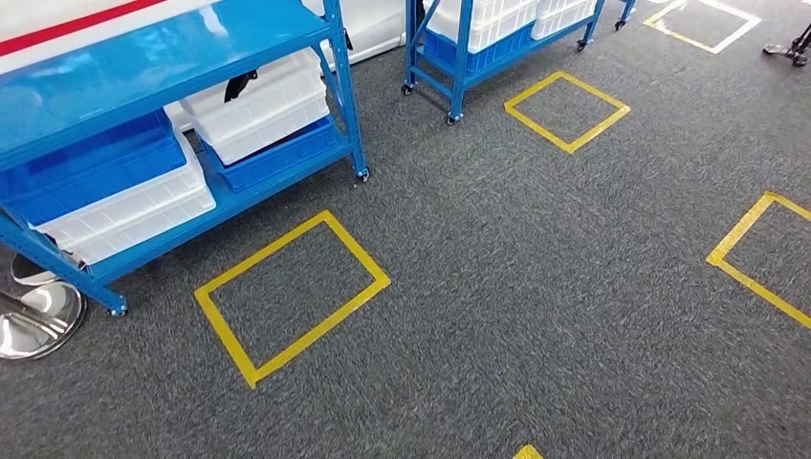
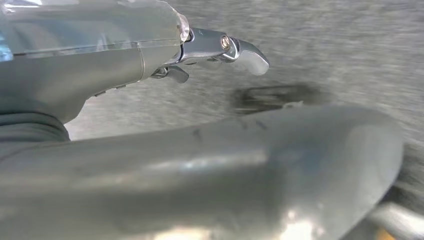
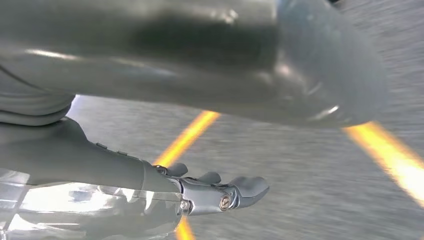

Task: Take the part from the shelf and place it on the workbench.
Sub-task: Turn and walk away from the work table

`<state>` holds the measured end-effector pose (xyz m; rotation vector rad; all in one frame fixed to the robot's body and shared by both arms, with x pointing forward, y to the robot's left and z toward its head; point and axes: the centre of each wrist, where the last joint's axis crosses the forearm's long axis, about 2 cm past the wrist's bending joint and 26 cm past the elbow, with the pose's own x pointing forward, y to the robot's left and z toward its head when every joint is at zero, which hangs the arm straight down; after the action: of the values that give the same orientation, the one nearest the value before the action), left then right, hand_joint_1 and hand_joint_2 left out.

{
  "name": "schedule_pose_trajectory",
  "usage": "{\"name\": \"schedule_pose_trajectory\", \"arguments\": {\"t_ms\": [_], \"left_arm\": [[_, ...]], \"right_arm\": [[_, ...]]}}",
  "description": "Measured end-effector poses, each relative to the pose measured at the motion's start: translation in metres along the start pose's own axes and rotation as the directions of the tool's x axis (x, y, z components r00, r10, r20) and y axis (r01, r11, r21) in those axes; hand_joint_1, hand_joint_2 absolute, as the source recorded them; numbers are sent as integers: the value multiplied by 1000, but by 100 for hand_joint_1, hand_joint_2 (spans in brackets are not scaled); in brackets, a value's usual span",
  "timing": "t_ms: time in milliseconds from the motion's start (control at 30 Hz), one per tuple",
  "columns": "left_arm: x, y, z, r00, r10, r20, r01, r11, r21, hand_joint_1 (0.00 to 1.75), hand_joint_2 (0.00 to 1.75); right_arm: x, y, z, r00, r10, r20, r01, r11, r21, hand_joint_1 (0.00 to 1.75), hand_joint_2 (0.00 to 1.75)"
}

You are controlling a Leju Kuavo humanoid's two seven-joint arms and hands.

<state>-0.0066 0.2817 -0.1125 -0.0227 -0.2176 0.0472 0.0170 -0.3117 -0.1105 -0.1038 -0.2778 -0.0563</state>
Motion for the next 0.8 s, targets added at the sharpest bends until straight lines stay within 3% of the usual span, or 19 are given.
{"name": "schedule_pose_trajectory", "arguments": {"t_ms": [133,233,300,367,567,667,733,800], "left_arm": [[-54,9,13,990,-19,-138,22,1000,20,0,0],[-66,13,16,984,-42,-172,46,999,21,0,0],[-57,14,14,988,-58,-145,62,998,18,0,0],[-34,13,8,994,-68,-87,70,997,16,0,0],[50,6,-4,989,-69,132,68,998,12,0,0],[76,5,-4,977,-69,204,68,998,14,0,0],[61,6,-4,984,-71,161,70,997,16,0,0],[18,9,-1,996,-74,45,73,997,17,0,0]], "right_arm": [[39,6,-4,994,-5,107,2,1000,29,0,0],[56,12,-5,989,-1,146,-7,998,58,0,0],[51,15,-4,991,4,133,-14,997,75,0,0],[33,17,-2,996,11,89,-19,996,87,0,0],[-56,13,16,990,37,-135,-25,996,90,0,0],[-87,10,26,975,45,-219,-26,995,92,0,0],[-70,12,20,985,41,-167,-25,995,96,0,0],[-24,15,8,999,30,-38,-26,994,102,0,0]]}}
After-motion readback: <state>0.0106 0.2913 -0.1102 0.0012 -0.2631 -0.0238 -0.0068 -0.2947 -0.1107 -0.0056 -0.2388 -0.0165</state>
